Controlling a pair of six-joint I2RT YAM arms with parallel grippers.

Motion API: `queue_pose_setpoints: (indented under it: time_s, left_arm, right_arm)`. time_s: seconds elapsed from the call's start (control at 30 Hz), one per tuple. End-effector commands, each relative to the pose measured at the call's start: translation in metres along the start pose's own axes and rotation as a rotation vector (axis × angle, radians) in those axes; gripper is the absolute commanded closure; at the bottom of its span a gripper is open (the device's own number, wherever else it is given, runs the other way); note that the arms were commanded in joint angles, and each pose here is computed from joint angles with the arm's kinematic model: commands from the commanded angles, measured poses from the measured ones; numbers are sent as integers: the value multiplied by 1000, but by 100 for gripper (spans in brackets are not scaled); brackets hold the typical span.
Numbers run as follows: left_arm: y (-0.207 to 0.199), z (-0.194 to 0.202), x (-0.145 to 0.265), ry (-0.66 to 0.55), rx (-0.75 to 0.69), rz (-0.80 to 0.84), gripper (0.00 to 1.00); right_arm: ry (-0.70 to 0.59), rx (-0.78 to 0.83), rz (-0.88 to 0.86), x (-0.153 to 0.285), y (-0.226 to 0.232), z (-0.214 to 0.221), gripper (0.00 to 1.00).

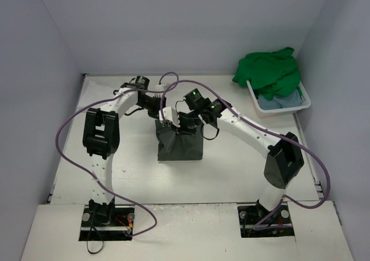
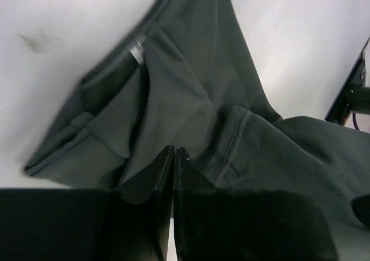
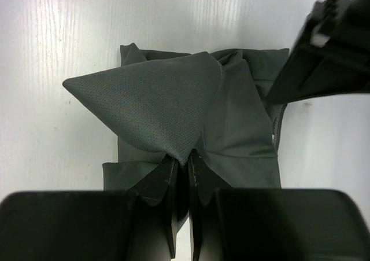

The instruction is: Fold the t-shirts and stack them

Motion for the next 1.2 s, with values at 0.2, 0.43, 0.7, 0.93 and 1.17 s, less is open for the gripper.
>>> queue_pose_setpoints:
  time_s: [0.2,0.43,0.7,0.93,1.17]
  left_arm:
    - [-48,18,7,42,16,206,100]
    - [-84,64,14,177,-15,277,100]
    - [-100,104,6,275,-52,308,100]
    - [-103,119,-5,353,-52,281,100]
    - [-91,94,-13,327,-56,198,100]
  right_arm:
    - [-22,2,-40,-18,8,-7,100]
    - [-6,-8,-65,-25,22,-12,100]
    - [0,-3,-56,-23,31,-30,100]
    - [36,14,-43,-20,41,-35,100]
    - [80,1,-19,-21,21,-7,100]
Point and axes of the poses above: each gripper's point midway between its finger pads, its own x axis back along the fingers, its own y axis along the line the jaws close on, z = x × y, the point moved 4 cm from there along x, back along the fingers, and after that the axes turned 14 degrees about x, right-handed, at the moved point
